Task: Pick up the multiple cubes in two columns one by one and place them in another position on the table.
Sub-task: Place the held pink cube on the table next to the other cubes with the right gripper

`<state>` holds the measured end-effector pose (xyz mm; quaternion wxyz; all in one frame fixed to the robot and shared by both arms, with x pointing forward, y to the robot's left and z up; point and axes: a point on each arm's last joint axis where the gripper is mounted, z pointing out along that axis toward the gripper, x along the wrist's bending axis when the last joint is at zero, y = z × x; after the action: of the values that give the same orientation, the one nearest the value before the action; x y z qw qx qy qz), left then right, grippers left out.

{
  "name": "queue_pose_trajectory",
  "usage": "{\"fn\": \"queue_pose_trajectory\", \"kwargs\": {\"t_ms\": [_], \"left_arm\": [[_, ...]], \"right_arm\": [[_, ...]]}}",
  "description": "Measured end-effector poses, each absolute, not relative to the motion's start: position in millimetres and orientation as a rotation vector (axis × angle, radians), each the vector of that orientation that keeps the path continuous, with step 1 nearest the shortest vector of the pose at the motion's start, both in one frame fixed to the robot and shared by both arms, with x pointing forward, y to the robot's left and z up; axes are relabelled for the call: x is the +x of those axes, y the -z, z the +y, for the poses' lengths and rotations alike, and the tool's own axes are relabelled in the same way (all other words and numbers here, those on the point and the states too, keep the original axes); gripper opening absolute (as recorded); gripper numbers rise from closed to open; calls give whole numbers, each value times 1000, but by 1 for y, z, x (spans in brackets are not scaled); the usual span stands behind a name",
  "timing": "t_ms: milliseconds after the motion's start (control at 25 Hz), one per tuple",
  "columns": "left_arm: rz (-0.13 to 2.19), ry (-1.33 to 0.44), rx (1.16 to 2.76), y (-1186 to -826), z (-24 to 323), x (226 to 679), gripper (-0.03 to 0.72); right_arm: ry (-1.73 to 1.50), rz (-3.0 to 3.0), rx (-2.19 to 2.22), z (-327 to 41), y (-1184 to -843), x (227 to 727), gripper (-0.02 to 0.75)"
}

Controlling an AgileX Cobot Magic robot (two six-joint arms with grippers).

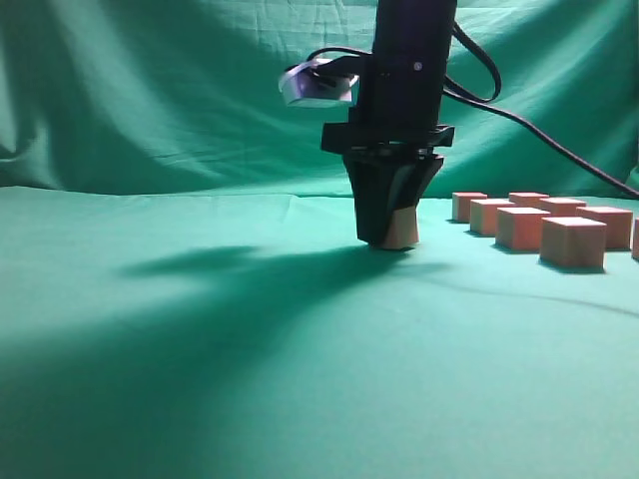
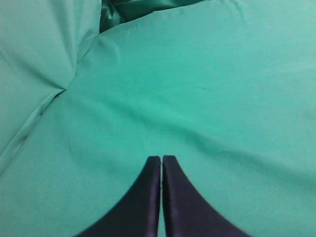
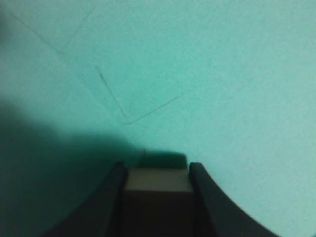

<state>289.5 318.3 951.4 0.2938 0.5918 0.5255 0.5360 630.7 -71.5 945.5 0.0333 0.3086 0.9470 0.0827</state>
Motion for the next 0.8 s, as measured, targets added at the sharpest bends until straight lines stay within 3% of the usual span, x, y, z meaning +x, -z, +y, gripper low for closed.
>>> {"fn": "queue_pose_trajectory", "kwargs": {"t_ms": [240,440,520,800], "left_arm": [[1399,-1427,1576,-951,318,289,0],[1399,-1427,1576,-951,318,289,0],[1399,-1427,1576,-951,318,289,0],[1399,-1427,1576,-951,318,289,0]], "right_arm": [[-257,2907,959,-71,-946,631,246],[-272,2895,959,-70,-949,633,517],[-284,2888,957,-69,-956,635,587],[-335,2846,1007,-64,-1008,644,582]]}}
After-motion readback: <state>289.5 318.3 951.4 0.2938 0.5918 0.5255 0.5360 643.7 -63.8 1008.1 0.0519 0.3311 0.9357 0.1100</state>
